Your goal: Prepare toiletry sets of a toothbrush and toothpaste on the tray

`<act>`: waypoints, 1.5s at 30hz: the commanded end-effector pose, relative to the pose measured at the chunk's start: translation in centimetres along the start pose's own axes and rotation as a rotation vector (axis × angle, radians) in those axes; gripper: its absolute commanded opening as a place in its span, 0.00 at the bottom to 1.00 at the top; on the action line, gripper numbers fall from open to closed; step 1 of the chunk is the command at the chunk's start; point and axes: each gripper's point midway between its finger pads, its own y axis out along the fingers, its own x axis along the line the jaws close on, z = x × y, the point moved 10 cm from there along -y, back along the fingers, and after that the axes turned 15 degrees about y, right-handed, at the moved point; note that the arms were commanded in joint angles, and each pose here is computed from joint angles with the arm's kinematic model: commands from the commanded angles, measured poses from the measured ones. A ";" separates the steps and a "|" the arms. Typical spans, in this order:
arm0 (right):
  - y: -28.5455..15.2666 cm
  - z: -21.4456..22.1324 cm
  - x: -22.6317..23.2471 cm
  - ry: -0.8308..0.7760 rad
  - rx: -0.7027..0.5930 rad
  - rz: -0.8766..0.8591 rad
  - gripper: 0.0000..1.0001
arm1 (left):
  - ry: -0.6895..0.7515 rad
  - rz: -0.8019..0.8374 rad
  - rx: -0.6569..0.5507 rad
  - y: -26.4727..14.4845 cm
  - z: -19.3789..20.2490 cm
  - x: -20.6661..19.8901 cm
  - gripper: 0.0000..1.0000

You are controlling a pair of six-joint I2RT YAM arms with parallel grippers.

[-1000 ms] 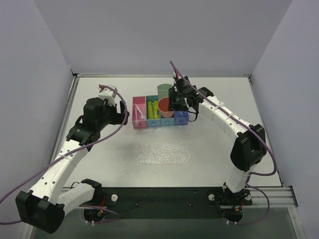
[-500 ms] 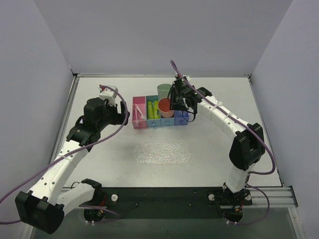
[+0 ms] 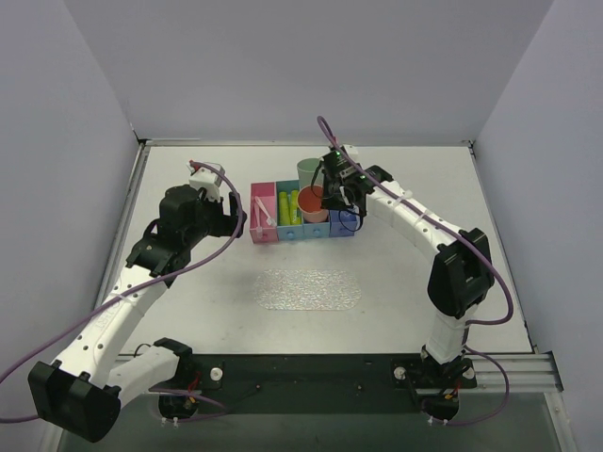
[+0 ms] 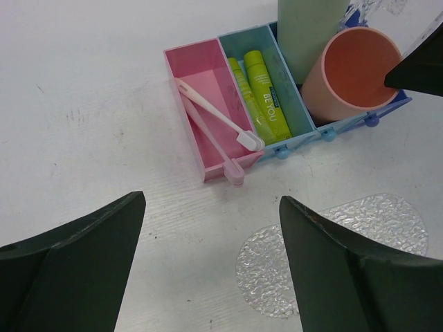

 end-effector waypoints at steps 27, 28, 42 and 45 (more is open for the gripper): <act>-5.8 -2.3 2.0 0.078 -0.137 -0.155 0.00 | 0.004 -0.064 -0.142 -2.1 -1.5 0.4 0.88; -6.2 -2.4 2.0 0.076 -0.143 -0.161 0.00 | 0.003 -0.081 -0.145 -2.2 -1.4 0.5 0.88; -13.5 -1.5 0.1 -0.079 -0.064 -0.326 0.00 | 0.012 -0.218 -0.351 -6.4 -0.9 1.6 0.89; -14.4 -0.7 -0.8 -0.114 -0.003 -0.309 0.00 | 0.021 -0.221 -0.379 -6.9 -0.9 1.7 0.90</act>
